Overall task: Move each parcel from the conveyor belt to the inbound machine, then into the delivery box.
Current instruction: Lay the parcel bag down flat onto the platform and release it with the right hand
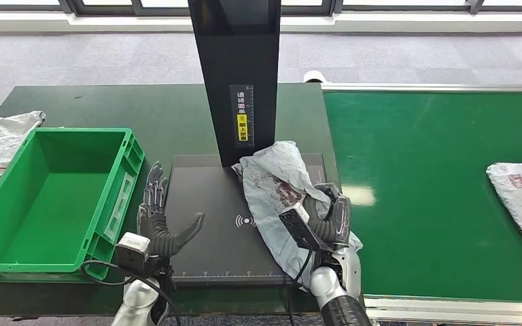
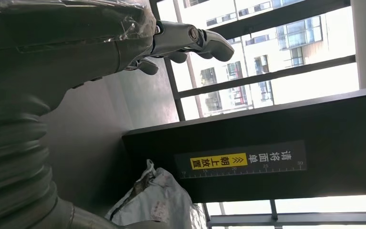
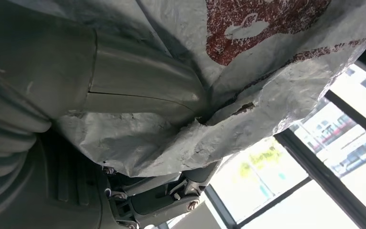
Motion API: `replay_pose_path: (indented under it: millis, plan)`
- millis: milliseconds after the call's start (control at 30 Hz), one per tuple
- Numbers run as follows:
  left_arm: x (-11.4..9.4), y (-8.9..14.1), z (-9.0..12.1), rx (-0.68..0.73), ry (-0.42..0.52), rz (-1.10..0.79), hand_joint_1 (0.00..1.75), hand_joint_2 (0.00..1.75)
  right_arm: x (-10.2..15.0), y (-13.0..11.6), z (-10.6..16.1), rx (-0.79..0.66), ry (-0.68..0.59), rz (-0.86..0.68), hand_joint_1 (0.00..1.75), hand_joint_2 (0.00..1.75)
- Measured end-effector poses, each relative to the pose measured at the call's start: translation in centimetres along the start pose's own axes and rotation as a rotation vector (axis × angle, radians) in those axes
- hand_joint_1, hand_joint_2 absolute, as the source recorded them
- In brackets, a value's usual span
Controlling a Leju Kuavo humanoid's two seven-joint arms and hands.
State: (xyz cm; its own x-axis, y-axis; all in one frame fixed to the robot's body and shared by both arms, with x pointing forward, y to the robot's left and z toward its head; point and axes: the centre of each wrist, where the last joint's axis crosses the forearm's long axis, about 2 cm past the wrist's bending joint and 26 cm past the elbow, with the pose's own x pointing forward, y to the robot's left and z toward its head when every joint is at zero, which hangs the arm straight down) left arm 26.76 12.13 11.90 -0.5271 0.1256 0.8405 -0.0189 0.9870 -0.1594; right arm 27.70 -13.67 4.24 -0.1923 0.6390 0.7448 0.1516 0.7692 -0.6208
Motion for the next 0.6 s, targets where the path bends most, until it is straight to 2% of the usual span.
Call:
replay_pose_path:
  millis: [200, 333, 467, 500, 600]
  plan:
    - [0.0, -0.2, 0.0, -0.014, -0.001, 0.002, 0.00, 1.75, 0.2, 0.9, 0.1, 0.161, 0.035, -0.058, 1.75, 1.75]
    - [0.0, -0.2, 0.0, -0.018, 0.001, 0.004, 0.00, 1.75, 0.2, 1.3, 0.3, 0.209, 0.040, -0.082, 1.75, 1.75]
    - [0.0, -0.2, 0.0, -0.023, 0.001, 0.005, 0.00, 1.75, 0.2, 1.6, 0.3, 0.283, 0.043, -0.143, 1.47, 1.75]
    - [0.0, -0.2, 0.0, -0.023, 0.001, 0.005, 0.00, 1.75, 0.1, 1.7, 0.3, 0.292, 0.046, -0.150, 1.47, 1.75]
    - [0.0, -0.2, 0.0, -0.023, 0.001, 0.005, 0.00, 1.75, 0.1, 1.8, 0.4, 0.302, 0.060, -0.156, 1.64, 1.75]
